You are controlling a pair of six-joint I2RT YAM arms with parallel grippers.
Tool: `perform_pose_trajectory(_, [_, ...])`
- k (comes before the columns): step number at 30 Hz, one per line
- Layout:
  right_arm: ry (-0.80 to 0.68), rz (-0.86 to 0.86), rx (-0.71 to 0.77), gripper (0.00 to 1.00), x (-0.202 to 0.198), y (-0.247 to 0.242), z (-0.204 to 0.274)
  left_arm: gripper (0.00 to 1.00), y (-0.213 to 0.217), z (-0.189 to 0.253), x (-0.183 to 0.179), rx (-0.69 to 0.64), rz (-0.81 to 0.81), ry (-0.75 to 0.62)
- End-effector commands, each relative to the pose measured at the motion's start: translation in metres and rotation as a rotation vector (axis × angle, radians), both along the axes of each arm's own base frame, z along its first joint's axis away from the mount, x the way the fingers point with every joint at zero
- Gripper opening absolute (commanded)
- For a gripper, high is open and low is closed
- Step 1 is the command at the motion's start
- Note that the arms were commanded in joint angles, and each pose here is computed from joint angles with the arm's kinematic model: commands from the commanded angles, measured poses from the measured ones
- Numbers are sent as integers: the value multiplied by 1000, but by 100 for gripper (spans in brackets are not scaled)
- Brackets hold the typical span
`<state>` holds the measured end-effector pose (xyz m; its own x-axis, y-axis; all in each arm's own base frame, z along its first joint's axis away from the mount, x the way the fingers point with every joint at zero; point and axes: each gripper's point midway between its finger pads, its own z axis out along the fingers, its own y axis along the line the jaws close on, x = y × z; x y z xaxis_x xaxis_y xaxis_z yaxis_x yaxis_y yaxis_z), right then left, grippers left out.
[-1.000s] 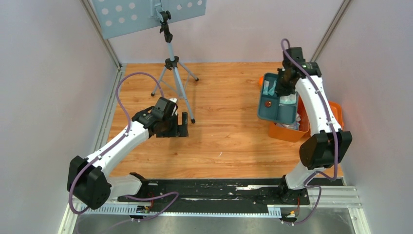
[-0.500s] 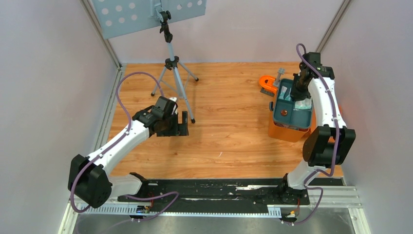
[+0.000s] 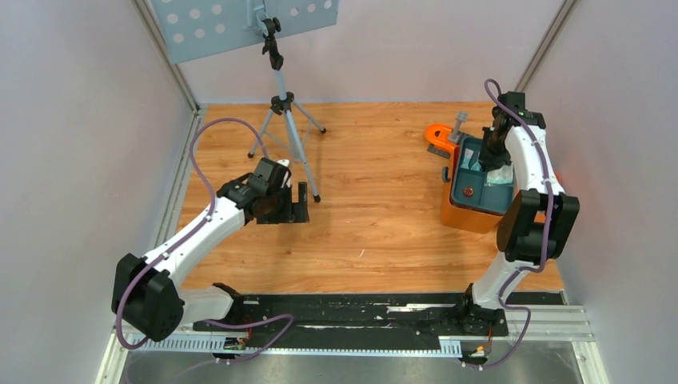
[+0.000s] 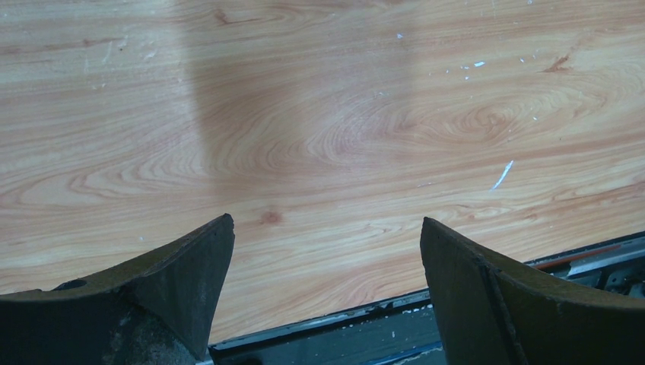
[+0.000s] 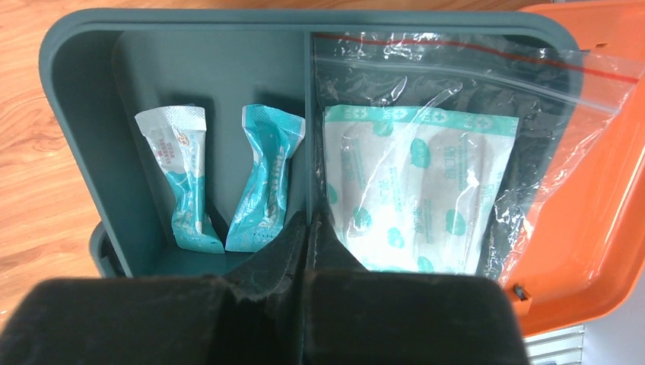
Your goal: Organize the medicine kit
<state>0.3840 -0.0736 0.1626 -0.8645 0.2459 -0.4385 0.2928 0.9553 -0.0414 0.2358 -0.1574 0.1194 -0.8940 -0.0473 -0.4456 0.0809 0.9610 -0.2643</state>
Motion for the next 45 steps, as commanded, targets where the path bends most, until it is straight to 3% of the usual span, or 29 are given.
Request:
perform_pose_trajectory(1, [13, 7, -16, 0, 7, -7, -14, 100, -4, 18, 6, -30, -1, -39])
perform_pose_trajectory(8, [55, 42, 34, 0, 0, 3, -33, 100, -2, 24, 9, -23, -3, -54])
perform_pose_trajectory(20, [26, 172, 149, 0, 4, 27, -22, 100, -5, 21, 9, -31, -3, -42])
perform_pose_trajectory(31, [170, 117, 141, 0, -9, 21, -55, 100, -5, 20, 10, -27, 1, -38])
perform_pose_trajectory(45, [73, 97, 112, 0, -2, 23, -1, 100, -6, 20, 9, -35, 4, -35])
